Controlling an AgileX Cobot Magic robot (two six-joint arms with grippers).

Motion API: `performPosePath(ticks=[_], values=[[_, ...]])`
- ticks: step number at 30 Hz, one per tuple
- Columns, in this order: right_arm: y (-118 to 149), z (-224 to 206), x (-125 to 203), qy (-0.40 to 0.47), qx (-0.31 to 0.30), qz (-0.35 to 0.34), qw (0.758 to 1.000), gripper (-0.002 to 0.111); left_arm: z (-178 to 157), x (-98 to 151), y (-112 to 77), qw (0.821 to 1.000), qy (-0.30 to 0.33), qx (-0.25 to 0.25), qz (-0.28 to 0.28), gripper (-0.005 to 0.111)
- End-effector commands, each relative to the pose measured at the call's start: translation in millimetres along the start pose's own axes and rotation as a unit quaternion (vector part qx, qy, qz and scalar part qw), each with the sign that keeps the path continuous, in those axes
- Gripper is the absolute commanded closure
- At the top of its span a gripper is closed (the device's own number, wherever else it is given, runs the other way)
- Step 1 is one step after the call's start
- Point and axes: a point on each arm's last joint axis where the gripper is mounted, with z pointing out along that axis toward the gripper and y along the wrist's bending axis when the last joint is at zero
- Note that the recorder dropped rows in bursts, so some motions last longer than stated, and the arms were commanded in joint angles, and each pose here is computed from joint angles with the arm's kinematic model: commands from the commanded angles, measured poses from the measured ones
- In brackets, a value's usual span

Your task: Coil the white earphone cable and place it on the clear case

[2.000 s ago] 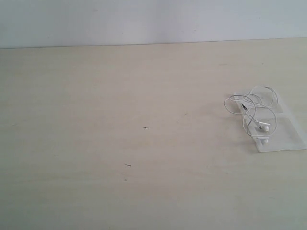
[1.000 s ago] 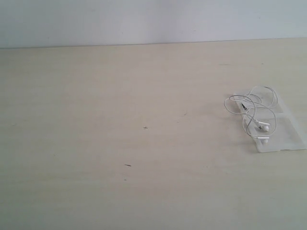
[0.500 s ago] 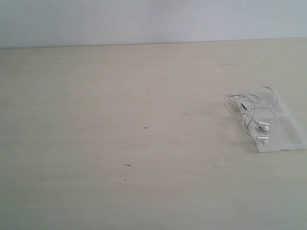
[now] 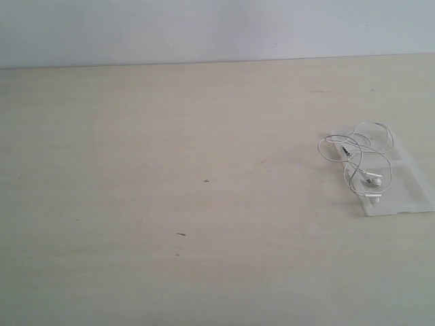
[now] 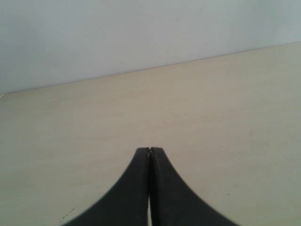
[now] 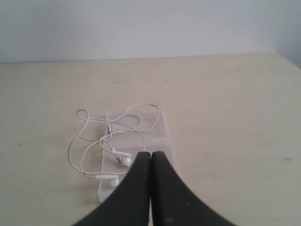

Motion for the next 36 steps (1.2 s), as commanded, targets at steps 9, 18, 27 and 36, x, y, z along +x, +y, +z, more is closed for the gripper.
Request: performPosePath(ticks=[9, 18, 27, 36], values=[[-0.5, 0.1, -1.2, -0.014, 0.004, -0.004, 1.0, 0.108, -0.2, 0.4, 0.1, 1.0, -0.002, -0.001, -0.003, 0.107], [-0.5, 0.1, -1.2, -0.014, 0.004, -0.004, 1.0, 0.108, -0.2, 0.4, 0.1, 1.0, -0.002, -0.001, -0.003, 0.107], [-0.5, 0.1, -1.2, -0.014, 0.004, -0.004, 1.0, 0.108, -0.2, 0.4, 0.1, 1.0, -0.002, -0.001, -0.003, 0.107], [-0.3, 0.1, -1.3, -0.014, 0.002, 0.0, 1.0, 0.108, -0.2, 0.4, 0.1, 1.0, -0.002, -0.001, -0.003, 0.107]])
